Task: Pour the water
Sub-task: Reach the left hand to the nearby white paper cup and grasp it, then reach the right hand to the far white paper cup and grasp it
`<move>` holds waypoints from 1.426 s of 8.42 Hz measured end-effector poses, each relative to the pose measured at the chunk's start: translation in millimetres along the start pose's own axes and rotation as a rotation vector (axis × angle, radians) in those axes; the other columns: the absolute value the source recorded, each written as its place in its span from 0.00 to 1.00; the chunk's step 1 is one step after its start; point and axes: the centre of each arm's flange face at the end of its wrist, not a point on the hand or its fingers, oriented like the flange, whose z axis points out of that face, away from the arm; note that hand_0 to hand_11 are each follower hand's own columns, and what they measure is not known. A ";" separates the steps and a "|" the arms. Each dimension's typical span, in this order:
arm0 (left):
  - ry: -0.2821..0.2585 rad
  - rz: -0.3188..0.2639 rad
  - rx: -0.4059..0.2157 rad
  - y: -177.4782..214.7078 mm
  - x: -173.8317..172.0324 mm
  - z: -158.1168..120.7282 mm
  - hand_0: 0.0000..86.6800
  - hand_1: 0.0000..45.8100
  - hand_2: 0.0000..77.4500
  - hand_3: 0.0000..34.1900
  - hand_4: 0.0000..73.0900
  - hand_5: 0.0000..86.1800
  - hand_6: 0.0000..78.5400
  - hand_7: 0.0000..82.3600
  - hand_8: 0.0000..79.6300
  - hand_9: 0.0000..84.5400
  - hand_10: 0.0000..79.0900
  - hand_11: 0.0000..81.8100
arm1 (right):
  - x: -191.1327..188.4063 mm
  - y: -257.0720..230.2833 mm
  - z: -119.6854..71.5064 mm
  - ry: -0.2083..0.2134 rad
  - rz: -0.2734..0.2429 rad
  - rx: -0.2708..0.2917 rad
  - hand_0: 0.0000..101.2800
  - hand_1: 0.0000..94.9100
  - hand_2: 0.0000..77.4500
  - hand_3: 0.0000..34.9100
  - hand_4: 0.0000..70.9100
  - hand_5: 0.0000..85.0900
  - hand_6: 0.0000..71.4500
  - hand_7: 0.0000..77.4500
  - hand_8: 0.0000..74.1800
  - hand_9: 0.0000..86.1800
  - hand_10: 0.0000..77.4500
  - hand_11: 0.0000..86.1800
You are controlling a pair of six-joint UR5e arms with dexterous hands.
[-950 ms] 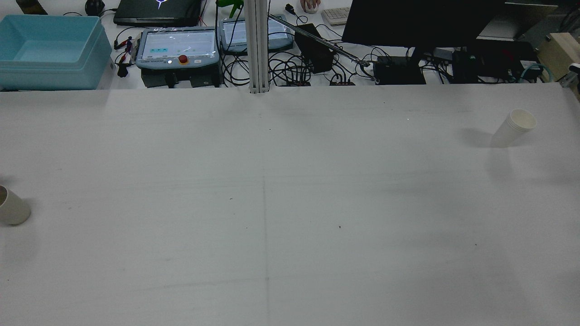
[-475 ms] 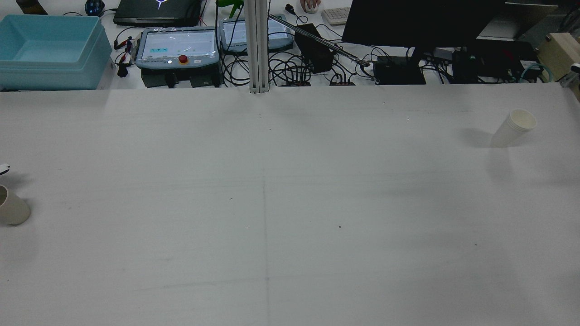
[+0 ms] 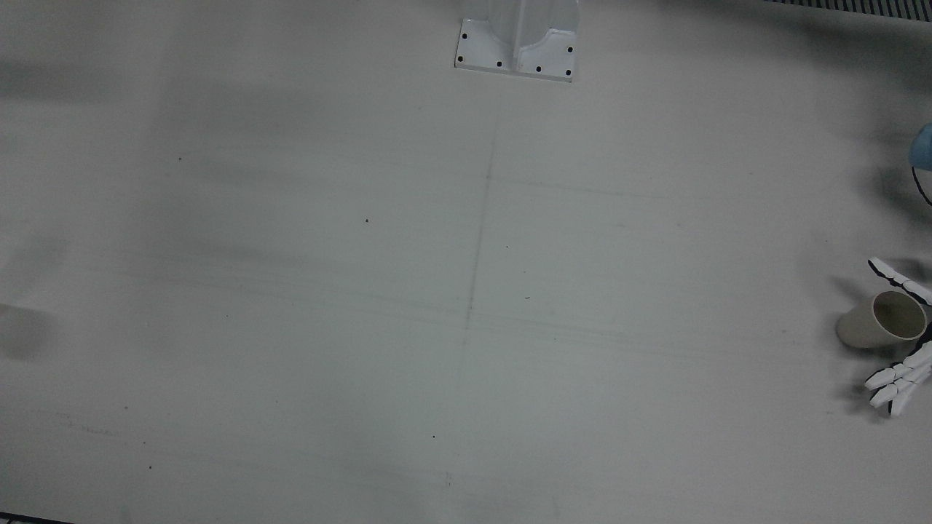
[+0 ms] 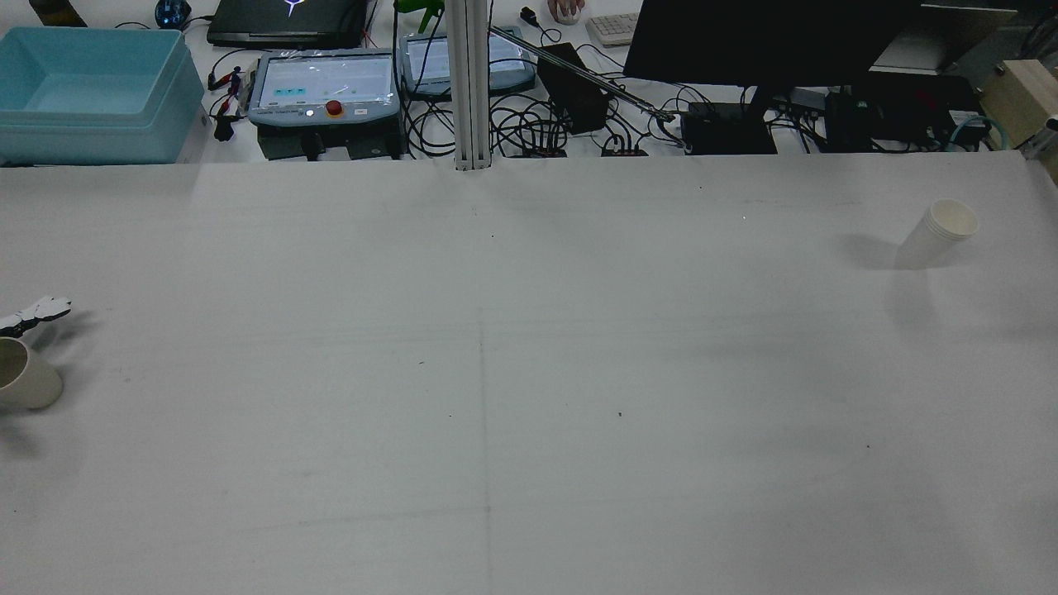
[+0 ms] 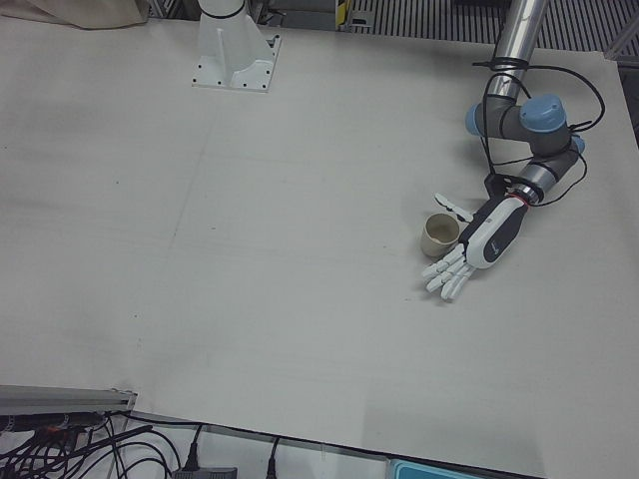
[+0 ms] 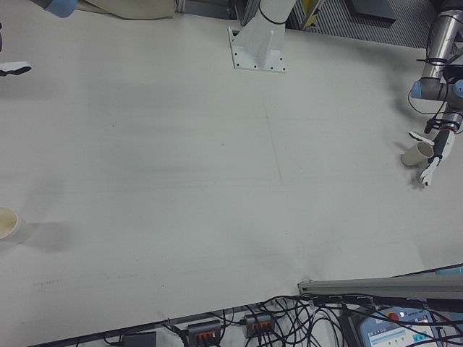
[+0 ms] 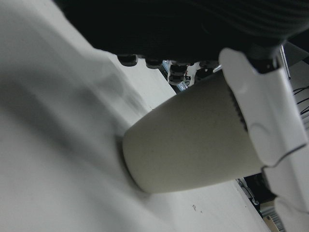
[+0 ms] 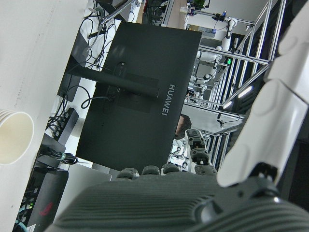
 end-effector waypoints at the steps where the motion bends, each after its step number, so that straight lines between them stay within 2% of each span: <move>1: 0.010 -0.019 0.001 4.2 -2.7 7.3 0.60 0.15 0.01 0.07 0.21 0.09 0.06 0.11 0.01 0.01 0.01 0.00 | -1.4 -1.1 -1.4 -0.003 0.001 0.003 0.46 0.13 0.02 0.00 0.03 0.13 0.01 0.02 0.00 0.01 0.00 0.01; 2: 0.028 -0.050 0.013 5.6 -3.1 11.7 0.60 0.15 0.01 0.01 0.23 0.09 0.06 0.11 0.01 0.02 0.01 0.00 | -2.2 -3.4 -4.4 -0.006 0.002 0.008 0.46 0.15 0.07 0.00 0.02 0.12 0.01 0.02 0.01 0.01 0.00 0.01; 3: 0.044 -0.083 0.029 5.2 -2.5 13.3 0.61 0.15 0.01 0.03 0.38 0.23 0.08 0.09 0.01 0.01 0.01 0.00 | -2.7 -5.5 -6.7 -0.007 0.003 0.013 0.46 0.08 0.06 0.00 0.02 0.12 0.01 0.02 0.01 0.01 0.00 0.01; 4: 0.054 -0.107 0.042 4.2 -2.0 13.3 0.61 0.15 0.01 0.00 0.51 0.34 0.10 0.12 0.01 0.01 0.01 0.00 | -3.6 -7.3 -8.6 -0.009 0.003 0.017 0.46 0.17 0.01 0.00 0.02 0.12 0.01 0.02 0.01 0.01 0.00 0.01; 5: 0.057 -0.122 0.053 3.3 -2.1 12.8 0.61 0.11 0.01 0.00 0.63 0.42 0.13 0.17 0.03 0.01 0.01 0.00 | -5.7 -8.5 -9.9 -0.014 0.003 0.020 0.46 0.12 0.01 0.00 0.02 0.12 0.01 0.02 0.00 0.01 0.00 0.01; 6: 0.056 -0.129 0.060 2.8 -2.3 12.4 0.61 0.01 0.01 0.00 0.63 0.42 0.13 0.17 0.03 0.01 0.01 0.00 | -7.7 -9.6 -11.2 -0.019 0.003 0.023 0.46 0.12 0.04 0.00 0.02 0.12 0.01 0.02 0.01 0.01 0.00 0.01; 7: 0.054 -0.137 0.065 2.4 -2.7 11.8 0.60 0.01 0.01 0.00 0.68 0.44 0.17 0.22 0.07 0.12 0.01 0.00 | -10.2 -10.3 -12.4 -0.026 0.004 0.025 0.46 0.14 0.04 0.00 0.02 0.12 0.01 0.02 0.01 0.01 0.00 0.01; 8: 0.052 -0.152 0.068 2.1 -2.9 11.5 0.63 0.17 0.01 0.00 0.71 0.43 0.19 0.25 0.08 0.11 0.01 0.00 | -14.8 -10.2 -13.7 -0.037 0.005 0.025 0.46 0.14 0.04 0.00 0.02 0.12 0.01 0.02 0.00 0.01 0.00 0.01; 9: 0.053 -0.182 0.071 1.7 -2.9 11.1 0.63 0.17 0.01 0.00 0.71 0.43 0.19 0.25 0.08 0.11 0.01 0.00 | -21.9 -9.0 -15.0 -0.056 0.012 0.015 0.46 0.14 0.04 0.00 0.02 0.12 0.01 0.02 0.00 0.01 0.00 0.01; 10: 0.054 -0.219 0.072 1.5 -2.6 11.0 0.66 0.35 0.01 0.00 0.71 0.43 0.20 0.26 0.09 0.11 0.01 0.00 | -24.9 -11.6 -16.1 -0.069 0.019 -0.001 0.46 0.13 0.05 0.00 0.02 0.12 0.01 0.02 0.00 0.01 0.00 0.01; 11: 0.058 -0.265 0.076 1.0 -2.3 10.7 0.62 0.37 0.01 0.00 0.71 0.43 0.20 0.26 0.09 0.11 0.01 0.00 | -14.7 -39.9 -16.3 -0.060 0.019 0.003 0.46 0.13 0.05 0.00 0.02 0.12 0.01 0.02 0.00 0.01 0.00 0.01; 12: 0.063 -0.307 0.081 3.1 0.1 12.5 0.61 0.37 0.00 0.00 0.71 0.43 0.20 0.26 0.07 0.10 0.01 0.01 | 4.5 -91.2 -9.3 -0.046 0.015 -0.006 0.48 0.18 0.11 0.00 0.02 0.11 0.01 0.01 0.00 0.01 0.00 0.01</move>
